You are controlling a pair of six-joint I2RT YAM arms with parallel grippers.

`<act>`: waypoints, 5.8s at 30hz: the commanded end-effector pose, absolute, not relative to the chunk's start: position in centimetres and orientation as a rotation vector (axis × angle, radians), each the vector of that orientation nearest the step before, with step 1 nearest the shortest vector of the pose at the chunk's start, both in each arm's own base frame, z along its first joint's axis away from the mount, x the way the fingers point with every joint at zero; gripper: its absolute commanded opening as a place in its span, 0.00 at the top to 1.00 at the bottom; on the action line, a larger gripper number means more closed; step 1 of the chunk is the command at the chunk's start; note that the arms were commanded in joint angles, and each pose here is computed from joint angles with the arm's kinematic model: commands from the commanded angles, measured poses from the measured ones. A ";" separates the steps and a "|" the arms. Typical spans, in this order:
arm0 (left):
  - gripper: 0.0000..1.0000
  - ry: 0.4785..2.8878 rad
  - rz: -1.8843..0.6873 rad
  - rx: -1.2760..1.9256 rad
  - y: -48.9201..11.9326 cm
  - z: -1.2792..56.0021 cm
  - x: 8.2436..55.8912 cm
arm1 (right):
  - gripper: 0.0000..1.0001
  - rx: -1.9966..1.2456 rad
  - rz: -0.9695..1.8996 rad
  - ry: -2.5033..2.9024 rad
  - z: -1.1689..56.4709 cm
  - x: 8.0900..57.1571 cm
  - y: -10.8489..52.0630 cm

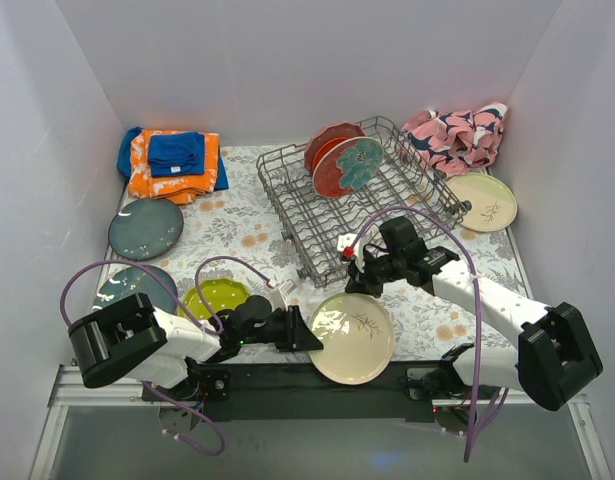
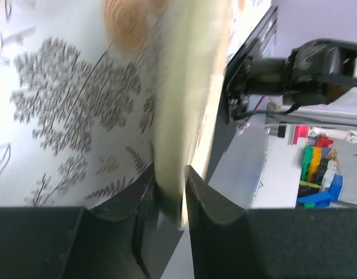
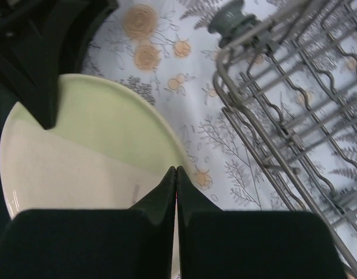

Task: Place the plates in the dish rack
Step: Pass the plate from the right arm to the left, then insert the plate into the dish rack

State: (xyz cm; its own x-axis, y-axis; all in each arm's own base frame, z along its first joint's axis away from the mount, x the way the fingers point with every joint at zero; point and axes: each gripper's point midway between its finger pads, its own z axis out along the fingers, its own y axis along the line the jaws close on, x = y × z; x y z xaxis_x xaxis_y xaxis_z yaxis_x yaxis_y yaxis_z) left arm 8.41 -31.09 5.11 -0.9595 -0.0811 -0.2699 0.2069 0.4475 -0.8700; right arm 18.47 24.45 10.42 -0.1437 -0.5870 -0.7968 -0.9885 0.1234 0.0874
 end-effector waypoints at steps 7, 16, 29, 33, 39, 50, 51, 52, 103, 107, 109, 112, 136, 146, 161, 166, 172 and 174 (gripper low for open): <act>0.87 2.147 -1.608 0.017 -32.6 10.4 11.8 | 0.99 -1.573 1.065 1.643 14.0 15.3 27.2; 1.00 2.189 -1.480 0.148 -32.1 9.3 11.7 | 0.87 -1.576 0.988 1.623 15.5 16.1 26.0; 1.00 1.943 -1.388 0.450 -30.4 13.6 11.3 | 0.17 -1.302 0.978 1.791 14.9 19.2 20.1; 1.00 1.888 -1.372 0.445 -30.1 15.5 11.8 | 0.17 -1.291 0.989 1.785 15.3 19.5 19.6; 1.00 1.811 -1.369 0.404 -29.4 19.0 12.3 | 0.17 -0.988 0.894 1.830 19.1 24.8 14.7; 1.00 1.726 -1.306 0.399 -29.0 25.2 13.4 | 0.17 -0.829 0.814 1.833 19.2 26.0 10.7; 1.00 1.717 -1.297 0.397 -29.0 25.7 13.6 | 0.17 -0.820 0.815 1.838 19.1 25.9 10.6; 1.00 1.711 -1.285 0.408 -29.1 26.1 13.7 | 0.17 -0.812 0.810 1.840 19.0 26.0 10.4; 1.00 1.384 -0.741 0.752 -36.6 39.0 46.5 | 0.17 -0.726 0.869 1.836 19.0 25.9 9.2; 1.00 1.357 -0.700 0.782 -37.1 38.6 47.7 | 0.17 -0.719 0.871 1.845 18.8 26.0 9.1; 1.00 1.353 -0.692 0.792 -37.4 38.2 48.3 | 0.17 -0.717 0.875 1.851 18.7 26.1 9.1; 1.00 1.341 -0.675 0.814 -37.8 37.6 49.0 | 0.17 -0.713 0.878 1.855 18.5 26.2 9.1; 1.00 1.277 -0.531 0.873 -38.9 34.9 53.0 | 0.17 -0.710 0.885 1.867 18.2 26.3 9.0; 1.00 1.300 -0.561 0.899 -39.7 32.8 53.1 | 0.17 -0.709 0.887 1.868 18.2 26.3 9.0; 1.00 1.350 -0.585 0.951 -41.3 28.6 52.7 | 0.17 -0.715 0.888 1.863 18.3 26.3 9.1; 0.96 1.364 -0.578 0.937 -41.2 28.1 52.8 | 0.17 -0.716 0.887 1.862 18.3 26.2 9.1; 0.76 1.370 -0.575 0.924 -41.3 28.4 52.7 | 0.17 -0.716 0.887 1.862 18.3 26.2 9.1; 0.70 1.364 -0.567 0.915 -41.3 28.9 52.6 | 0.17 -0.716 0.885 1.861 18.3 26.2 9.0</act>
